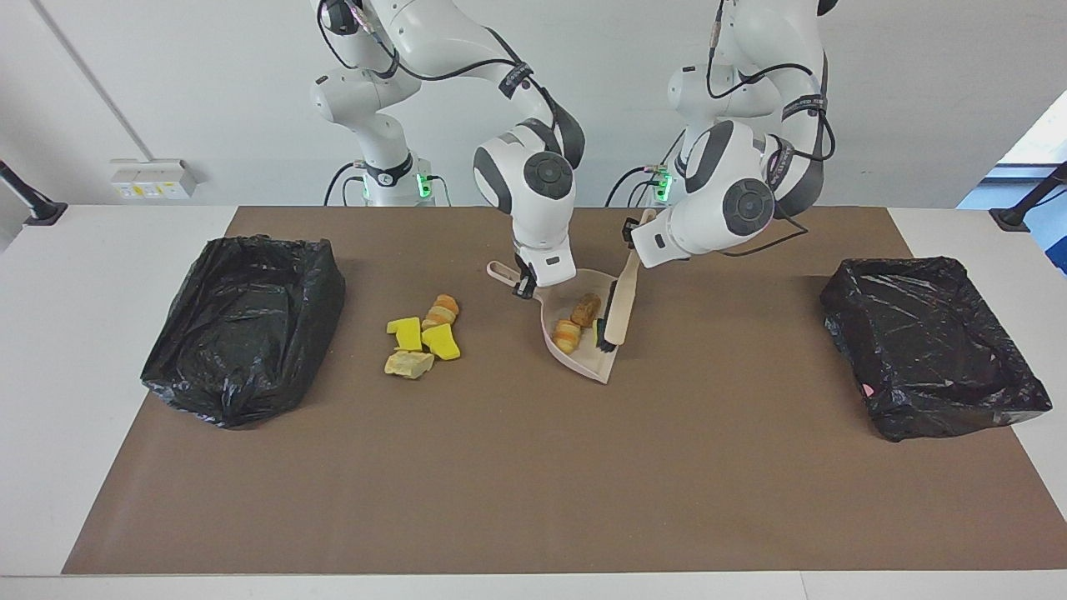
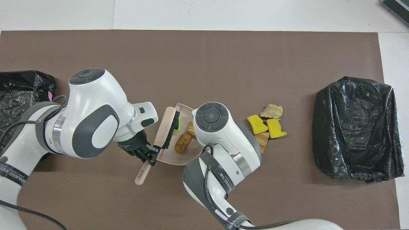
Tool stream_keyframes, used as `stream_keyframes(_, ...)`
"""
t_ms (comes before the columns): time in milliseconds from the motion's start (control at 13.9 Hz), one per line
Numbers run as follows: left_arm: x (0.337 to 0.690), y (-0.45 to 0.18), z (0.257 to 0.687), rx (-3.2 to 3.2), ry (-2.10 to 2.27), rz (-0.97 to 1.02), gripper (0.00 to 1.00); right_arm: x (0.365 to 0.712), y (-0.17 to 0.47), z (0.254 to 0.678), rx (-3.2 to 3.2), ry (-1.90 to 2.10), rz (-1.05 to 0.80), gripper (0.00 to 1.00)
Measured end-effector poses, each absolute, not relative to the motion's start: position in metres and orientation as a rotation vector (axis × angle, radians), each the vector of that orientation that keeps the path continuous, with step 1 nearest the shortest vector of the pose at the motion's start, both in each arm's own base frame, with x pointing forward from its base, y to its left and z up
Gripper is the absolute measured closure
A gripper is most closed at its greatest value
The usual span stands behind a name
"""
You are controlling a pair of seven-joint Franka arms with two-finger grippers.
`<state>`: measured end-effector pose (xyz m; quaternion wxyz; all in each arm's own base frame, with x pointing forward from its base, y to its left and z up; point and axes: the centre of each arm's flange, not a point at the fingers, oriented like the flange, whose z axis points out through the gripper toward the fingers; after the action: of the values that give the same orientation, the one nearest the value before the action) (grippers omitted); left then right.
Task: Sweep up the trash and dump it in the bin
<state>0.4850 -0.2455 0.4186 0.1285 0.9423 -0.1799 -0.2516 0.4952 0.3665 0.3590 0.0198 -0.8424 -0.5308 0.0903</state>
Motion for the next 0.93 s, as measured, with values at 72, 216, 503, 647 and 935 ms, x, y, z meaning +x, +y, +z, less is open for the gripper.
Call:
stream_keyframes(72, 0.484, -0.247, 0.419, 2.743, -0.515, -0.737, 0.74, 0.495, 0.366, 0.359, -2.614, -1.647, 0.28, 0.69)
stream_keyframes(216, 0.474, -0.256, 0.417, 2.756, -0.498, -0.762, 0.74, 0.495, 0.366, 0.359, -2.614, -1.646, 0.281, 0.69)
stream_keyframes(503, 0.436, -0.258, 0.404, 2.804, -0.42, -0.859, 0.74, 0.496, 0.364, 0.358, -2.617, -1.641, 0.289, 0.69)
stream_keyframes(647, 0.417, -0.254, 0.398, 2.832, -0.344, -0.902, 0.74, 0.496, 0.363, 0.358, -2.617, -1.64, 0.294, 0.69)
stream_keyframes(935, 0.384, -0.242, 0.396, 2.87, -0.212, -0.942, 0.74, 0.496, 0.363, 0.358, -2.617, -1.64, 0.295, 0.69)
